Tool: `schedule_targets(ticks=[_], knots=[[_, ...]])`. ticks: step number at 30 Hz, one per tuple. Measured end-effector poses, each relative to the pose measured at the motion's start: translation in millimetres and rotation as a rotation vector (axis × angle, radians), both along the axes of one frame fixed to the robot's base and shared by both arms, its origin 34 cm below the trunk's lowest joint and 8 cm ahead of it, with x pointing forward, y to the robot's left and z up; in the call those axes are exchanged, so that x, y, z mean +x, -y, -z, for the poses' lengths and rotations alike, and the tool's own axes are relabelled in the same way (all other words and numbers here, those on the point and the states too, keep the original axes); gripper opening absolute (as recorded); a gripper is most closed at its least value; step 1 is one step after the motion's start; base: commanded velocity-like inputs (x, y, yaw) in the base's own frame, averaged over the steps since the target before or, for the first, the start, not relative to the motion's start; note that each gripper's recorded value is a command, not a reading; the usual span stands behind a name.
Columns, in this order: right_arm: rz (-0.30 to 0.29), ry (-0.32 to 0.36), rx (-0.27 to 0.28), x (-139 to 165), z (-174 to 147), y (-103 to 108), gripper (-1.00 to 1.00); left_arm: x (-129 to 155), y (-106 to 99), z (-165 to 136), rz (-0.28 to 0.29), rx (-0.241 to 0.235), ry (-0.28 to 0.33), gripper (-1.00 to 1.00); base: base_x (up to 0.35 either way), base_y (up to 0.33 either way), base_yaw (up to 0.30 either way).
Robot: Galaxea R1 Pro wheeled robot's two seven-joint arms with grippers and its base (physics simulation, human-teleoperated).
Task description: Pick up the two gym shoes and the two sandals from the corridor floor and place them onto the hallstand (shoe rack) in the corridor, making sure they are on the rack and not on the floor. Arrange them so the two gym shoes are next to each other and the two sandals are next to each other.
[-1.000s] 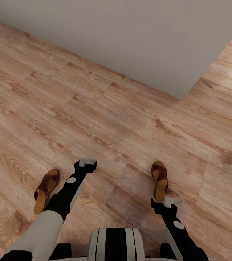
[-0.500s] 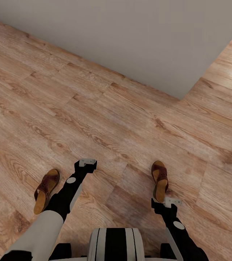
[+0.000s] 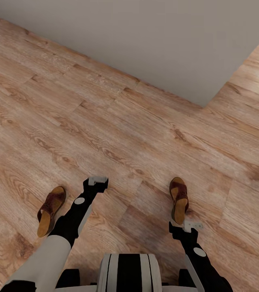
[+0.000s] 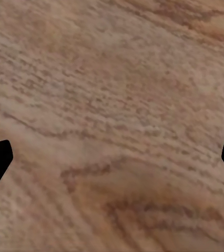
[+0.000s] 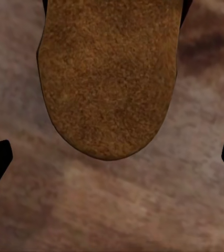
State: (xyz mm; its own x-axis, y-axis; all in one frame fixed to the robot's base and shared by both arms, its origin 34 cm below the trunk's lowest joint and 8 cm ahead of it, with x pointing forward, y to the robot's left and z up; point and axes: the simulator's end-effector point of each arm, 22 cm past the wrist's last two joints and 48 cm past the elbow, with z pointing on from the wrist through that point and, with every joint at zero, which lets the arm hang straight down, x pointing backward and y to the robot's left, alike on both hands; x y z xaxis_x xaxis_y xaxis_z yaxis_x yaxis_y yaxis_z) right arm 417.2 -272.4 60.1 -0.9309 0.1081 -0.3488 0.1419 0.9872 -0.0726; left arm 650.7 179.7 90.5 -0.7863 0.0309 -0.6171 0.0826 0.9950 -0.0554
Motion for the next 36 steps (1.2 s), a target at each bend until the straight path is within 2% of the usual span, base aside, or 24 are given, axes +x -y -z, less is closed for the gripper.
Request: schedule_targets(ticks=[6, 9, 31, 36], knots=[[0.0, -0.001, 0.001, -0.4, 0.3, -0.1, 1.0, 20.2, 4.8, -17.0, 0.011, -0.003, 0.057, 1.0, 0.0, 0.0, 0.0], [0.0, -0.001, 0.0, -0.5, 0.4, -0.1, 1.0, 23.3, 6.2, -19.9, 0.015, -0.004, 0.066, 1.0, 0.0, 0.0, 0.0], [0.0, -0.018, 0.0, -8.0, 6.3, 0.0, 1.0, 21.5, 7.3, -14.0, 0.018, -0.005, 0.063, 1.0, 0.001, 0.0, 0.0], [0.0, -0.018, 0.0, -7.9, 6.1, 0.0, 1.0, 21.6, 7.2, -14.3, 0.017, -0.005, 0.063, 1.0, 0.155, 0.0, 0.0]])
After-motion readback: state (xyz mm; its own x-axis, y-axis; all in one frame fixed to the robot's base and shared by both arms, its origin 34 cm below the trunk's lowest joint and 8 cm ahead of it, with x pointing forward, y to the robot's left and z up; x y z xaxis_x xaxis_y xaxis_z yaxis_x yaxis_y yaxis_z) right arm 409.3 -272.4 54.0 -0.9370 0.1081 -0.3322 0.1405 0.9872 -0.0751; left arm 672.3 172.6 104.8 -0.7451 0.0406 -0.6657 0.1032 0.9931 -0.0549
